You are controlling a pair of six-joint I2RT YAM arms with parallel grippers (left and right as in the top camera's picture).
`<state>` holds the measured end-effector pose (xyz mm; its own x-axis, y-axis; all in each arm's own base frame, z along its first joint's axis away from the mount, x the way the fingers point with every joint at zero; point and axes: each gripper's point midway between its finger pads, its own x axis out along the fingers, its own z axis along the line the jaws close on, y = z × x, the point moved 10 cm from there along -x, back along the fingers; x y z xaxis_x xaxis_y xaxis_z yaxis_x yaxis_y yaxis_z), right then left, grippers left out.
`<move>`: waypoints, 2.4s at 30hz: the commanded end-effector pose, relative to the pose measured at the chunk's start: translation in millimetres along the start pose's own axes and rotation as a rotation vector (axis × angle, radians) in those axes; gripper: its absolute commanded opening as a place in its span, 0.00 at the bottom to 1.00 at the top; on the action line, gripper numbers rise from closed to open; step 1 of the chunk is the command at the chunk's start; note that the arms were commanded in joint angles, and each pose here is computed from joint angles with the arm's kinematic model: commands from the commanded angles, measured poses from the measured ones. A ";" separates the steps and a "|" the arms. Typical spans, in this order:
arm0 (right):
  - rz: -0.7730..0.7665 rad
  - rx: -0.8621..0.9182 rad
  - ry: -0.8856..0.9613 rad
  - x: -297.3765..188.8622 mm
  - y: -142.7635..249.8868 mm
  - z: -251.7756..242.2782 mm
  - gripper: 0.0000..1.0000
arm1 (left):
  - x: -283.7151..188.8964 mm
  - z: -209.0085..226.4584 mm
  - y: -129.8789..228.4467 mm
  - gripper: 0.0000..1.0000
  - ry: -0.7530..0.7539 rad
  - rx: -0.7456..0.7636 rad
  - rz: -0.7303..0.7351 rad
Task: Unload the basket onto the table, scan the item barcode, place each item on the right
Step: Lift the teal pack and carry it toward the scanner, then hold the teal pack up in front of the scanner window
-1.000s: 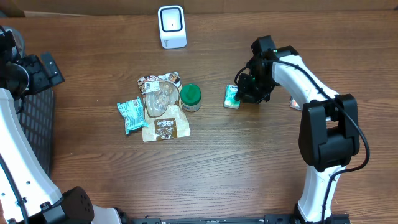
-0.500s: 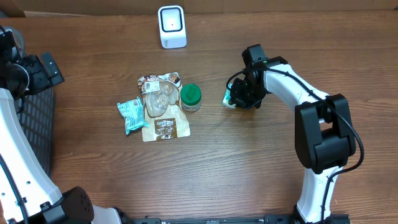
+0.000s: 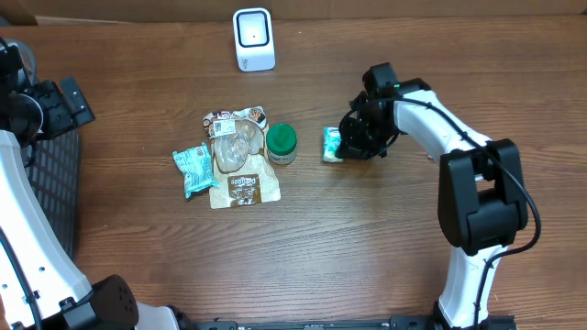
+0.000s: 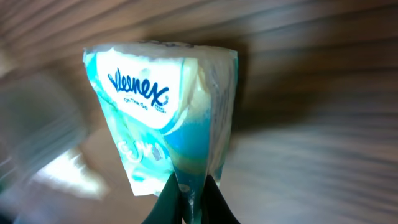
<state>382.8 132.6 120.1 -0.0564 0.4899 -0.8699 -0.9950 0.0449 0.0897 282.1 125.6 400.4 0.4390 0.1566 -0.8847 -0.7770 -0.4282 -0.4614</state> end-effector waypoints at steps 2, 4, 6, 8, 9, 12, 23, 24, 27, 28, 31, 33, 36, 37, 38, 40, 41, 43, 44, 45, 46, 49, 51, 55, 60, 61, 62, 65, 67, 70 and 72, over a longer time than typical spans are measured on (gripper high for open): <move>-0.078 -0.312 -0.469 -74.5 3.4 44.2 0.04 | -4.0 1.2 -2.0 1.00 -0.007 0.020 -0.016; -0.088 -0.338 -0.566 -89.1 6.6 47.7 0.04 | -4.0 1.2 -2.0 1.00 -0.007 0.020 -0.016; -0.085 -0.347 -0.656 -99.7 9.0 49.7 0.04 | -4.0 1.2 -2.0 0.99 -0.007 0.020 -0.016; -0.069 -0.351 -0.759 -107.3 10.8 51.4 0.04 | -4.0 1.2 -2.0 1.00 -0.007 0.020 -0.016; -0.060 -0.359 -0.818 -111.0 11.9 53.0 0.04 | -4.0 1.2 -2.0 1.00 -0.007 0.020 -0.016; -0.045 -0.419 -0.995 -121.9 15.5 58.7 0.04 | -4.0 1.2 -2.0 1.00 -0.007 0.020 -0.016; -0.013 -0.410 -1.082 -128.9 14.0 62.8 0.04 | -4.0 1.2 -2.0 1.00 -0.007 0.020 -0.016; -0.013 -0.410 -1.081 -128.9 14.0 62.8 0.04 | -4.0 1.2 -2.0 1.00 -0.007 0.020 -0.016; -0.013 -0.410 -1.081 -128.9 14.0 62.8 0.04 | -4.0 1.2 -2.0 1.00 -0.007 0.020 -0.016; -0.013 -0.411 -1.081 -128.9 14.0 62.8 0.04 | -4.0 1.2 -2.0 1.00 -0.007 0.020 -0.016; -0.016 -0.414 -1.080 -128.9 13.7 62.8 0.04 | -4.0 1.2 -2.0 0.99 -0.007 0.020 -0.016; -0.022 -0.416 -1.066 -128.0 13.0 62.7 0.04 | -4.0 1.2 -2.0 0.99 -0.007 0.020 -0.016; -0.033 -0.403 -1.018 -125.1 11.6 61.2 0.04 | -4.0 1.2 -2.0 0.99 -0.007 0.020 -0.016; -0.035 -0.396 -1.004 -124.2 11.3 60.7 0.04 | -4.0 1.2 -2.0 0.99 -0.007 0.020 -0.016; -0.036 -0.384 -0.982 -122.7 10.9 60.1 0.04 | -4.0 1.2 -2.0 0.99 -0.007 0.020 -0.016; -0.036 -0.349 -0.920 -118.0 9.5 59.9 0.04 | -4.0 1.2 -2.0 1.00 -0.007 0.020 -0.016; -0.038 -0.335 -0.883 -114.9 8.9 60.2 0.04 | -4.0 1.2 -2.0 0.99 -0.007 0.020 -0.016; -0.039 -0.289 -0.804 -108.7 7.7 60.6 0.04 | -4.0 1.2 -2.0 1.00 -0.007 0.020 -0.016; -0.042 -0.272 -0.764 -105.9 7.1 61.8 0.04 | -4.0 1.2 -2.0 1.00 -0.007 0.020 -0.016; -0.049 -0.265 -0.726 -104.0 6.4 64.1 0.04 | -4.0 1.2 -2.0 0.99 -0.007 0.020 -0.016; -0.058 -0.251 -0.678 -102.7 5.7 66.8 0.04 | -4.0 1.2 -2.0 1.00 -0.007 0.020 -0.016; -0.121 -0.227 -0.470 -108.3 3.4 79.8 0.04 | -4.0 1.2 -2.0 0.99 -0.007 0.020 -0.016; -0.220 -0.216 -0.255 -125.9 2.2 96.3 0.04 | -4.0 1.2 -2.0 0.99 -0.007 0.020 -0.016; -0.485 -0.223 0.042 -164.4 3.1 135.4 0.04 | -4.0 1.2 -2.0 0.99 -0.007 0.020 -0.016; -0.825 -0.324 0.296 -182.1 1.4 190.9 0.04 | -4.0 1.2 -2.0 0.99 -0.007 0.020 -0.016; -0.869 -0.340 0.332 -179.8 -1.8 196.3 0.04 | -4.0 1.2 -2.0 1.00 -0.007 0.020 -0.016; -0.927 -0.363 0.384 -175.7 -6.3 203.0 0.04 | -4.0 1.2 -2.0 1.00 -0.007 0.020 -0.016; -1.048 -0.477 0.547 -153.5 -25.8 219.9 0.04 | -4.0 1.2 -2.0 0.99 -0.007 0.020 -0.016; -1.097 -0.556 0.645 -134.9 -40.5 227.8 0.04 | -4.0 1.2 -2.0 1.00 -0.007 0.020 -0.016; -1.140 -0.691 0.781 -100.4 -68.8 233.2 0.04 | -4.0 1.2 -2.0 1.00 -0.007 0.020 -0.016; -1.150 -0.815 0.864 -75.4 -88.1 234.4 0.04 | -4.0 1.2 -2.0 0.99 -0.007 0.020 -0.016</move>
<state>471.7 292.4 330.7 0.9328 0.0577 -0.3558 -0.3293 -0.2647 -0.9063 282.1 125.7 400.4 0.4392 0.1571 -0.8846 -0.7769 -0.4281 -0.4618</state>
